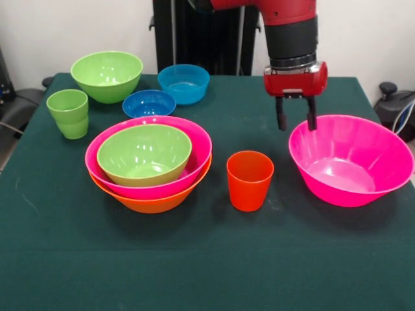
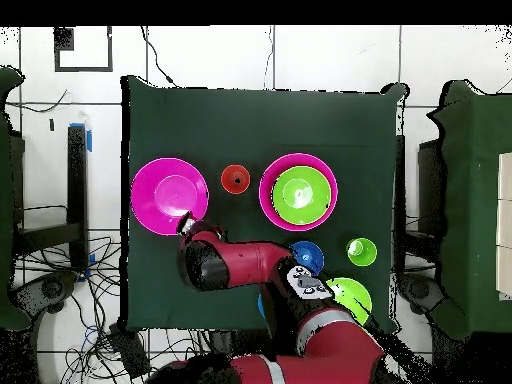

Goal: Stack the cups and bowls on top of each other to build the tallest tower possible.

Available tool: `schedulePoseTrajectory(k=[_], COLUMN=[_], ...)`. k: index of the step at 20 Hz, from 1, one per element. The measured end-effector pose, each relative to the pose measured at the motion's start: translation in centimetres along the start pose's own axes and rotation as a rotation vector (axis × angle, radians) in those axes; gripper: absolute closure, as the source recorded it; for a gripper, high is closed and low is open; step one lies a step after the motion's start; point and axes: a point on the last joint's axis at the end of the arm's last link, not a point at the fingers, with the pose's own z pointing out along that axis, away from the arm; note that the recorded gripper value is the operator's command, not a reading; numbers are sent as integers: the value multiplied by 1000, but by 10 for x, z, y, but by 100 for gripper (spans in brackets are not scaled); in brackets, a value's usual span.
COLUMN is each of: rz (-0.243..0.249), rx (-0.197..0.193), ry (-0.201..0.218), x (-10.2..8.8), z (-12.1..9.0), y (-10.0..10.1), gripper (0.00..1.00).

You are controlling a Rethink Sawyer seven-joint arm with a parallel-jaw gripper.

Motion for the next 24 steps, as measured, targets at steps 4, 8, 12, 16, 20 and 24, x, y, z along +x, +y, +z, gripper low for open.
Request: schedulePoseTrajectory(k=[4, 8, 12, 16, 20, 24], rz=[40, 78, 101, 105, 101, 88], rx=[-3, -3, -6, -16, -22, -25], ry=[-2, -3, -10, -30, -53, -84], x=[2, 1, 0, 2, 0, -2], z=[17, 31, 40, 50, 50, 49], y=[-18, -36, -50, -65, -65, -65], gripper=[0, 0, 0, 100, 100, 100])
